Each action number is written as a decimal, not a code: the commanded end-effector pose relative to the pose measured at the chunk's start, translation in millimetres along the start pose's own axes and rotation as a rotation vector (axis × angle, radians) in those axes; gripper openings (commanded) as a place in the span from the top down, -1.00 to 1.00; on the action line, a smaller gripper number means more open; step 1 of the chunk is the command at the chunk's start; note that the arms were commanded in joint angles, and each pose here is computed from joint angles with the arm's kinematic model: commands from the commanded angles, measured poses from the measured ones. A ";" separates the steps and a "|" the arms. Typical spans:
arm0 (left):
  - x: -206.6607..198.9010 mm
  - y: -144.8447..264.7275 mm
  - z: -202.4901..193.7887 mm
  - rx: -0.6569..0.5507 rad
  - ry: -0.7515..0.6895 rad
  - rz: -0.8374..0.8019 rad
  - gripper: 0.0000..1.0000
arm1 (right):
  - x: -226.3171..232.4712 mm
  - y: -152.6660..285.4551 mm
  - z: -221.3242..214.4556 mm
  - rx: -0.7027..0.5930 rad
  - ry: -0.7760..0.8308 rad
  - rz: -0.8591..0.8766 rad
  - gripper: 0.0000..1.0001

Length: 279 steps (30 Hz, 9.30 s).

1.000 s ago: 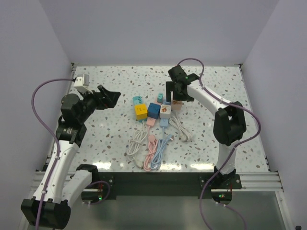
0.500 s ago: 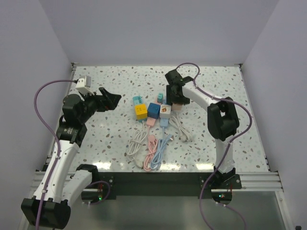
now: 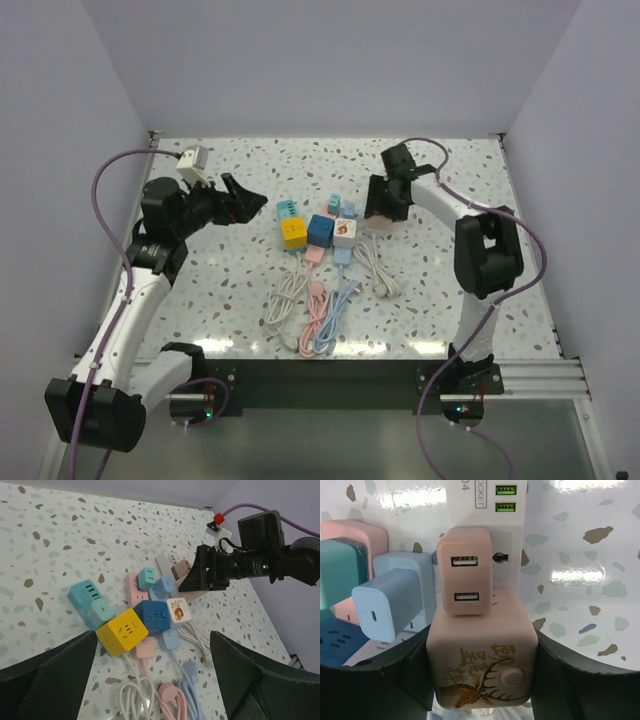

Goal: Pull the plug off the socket

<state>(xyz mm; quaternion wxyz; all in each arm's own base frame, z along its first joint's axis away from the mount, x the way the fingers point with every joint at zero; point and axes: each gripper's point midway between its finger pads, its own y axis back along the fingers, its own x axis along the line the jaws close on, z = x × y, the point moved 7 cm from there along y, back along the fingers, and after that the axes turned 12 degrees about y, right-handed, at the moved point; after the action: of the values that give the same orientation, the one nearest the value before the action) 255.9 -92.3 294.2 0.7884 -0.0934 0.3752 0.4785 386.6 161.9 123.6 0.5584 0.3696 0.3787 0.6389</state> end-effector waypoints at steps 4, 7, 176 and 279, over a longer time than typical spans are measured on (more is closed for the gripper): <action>-41.9 -24.1 6.8 0.096 -0.035 -0.171 -1.00 | -30.1 38.0 21.0 -0.112 -0.118 0.406 1.00; -53.5 -43.4 -1.2 0.151 -0.040 -0.207 -1.00 | -37.2 39.7 15.0 -0.114 -0.144 0.474 1.00; -153.5 -236.5 -122.7 0.242 0.422 -0.187 -0.66 | -16.4 222.4 -26.8 -0.560 0.087 0.412 1.00; -82.0 -218.7 -131.8 0.506 0.126 -0.226 1.00 | -201.0 118.7 51.6 -0.699 -0.734 -0.056 -0.96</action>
<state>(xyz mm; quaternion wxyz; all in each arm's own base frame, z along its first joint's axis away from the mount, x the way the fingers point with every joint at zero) 343.2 -332.4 199.9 0.7971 0.0368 0.5440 0.2594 422.7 -64.5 253.1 0.8012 0.3258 -0.0776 0.4958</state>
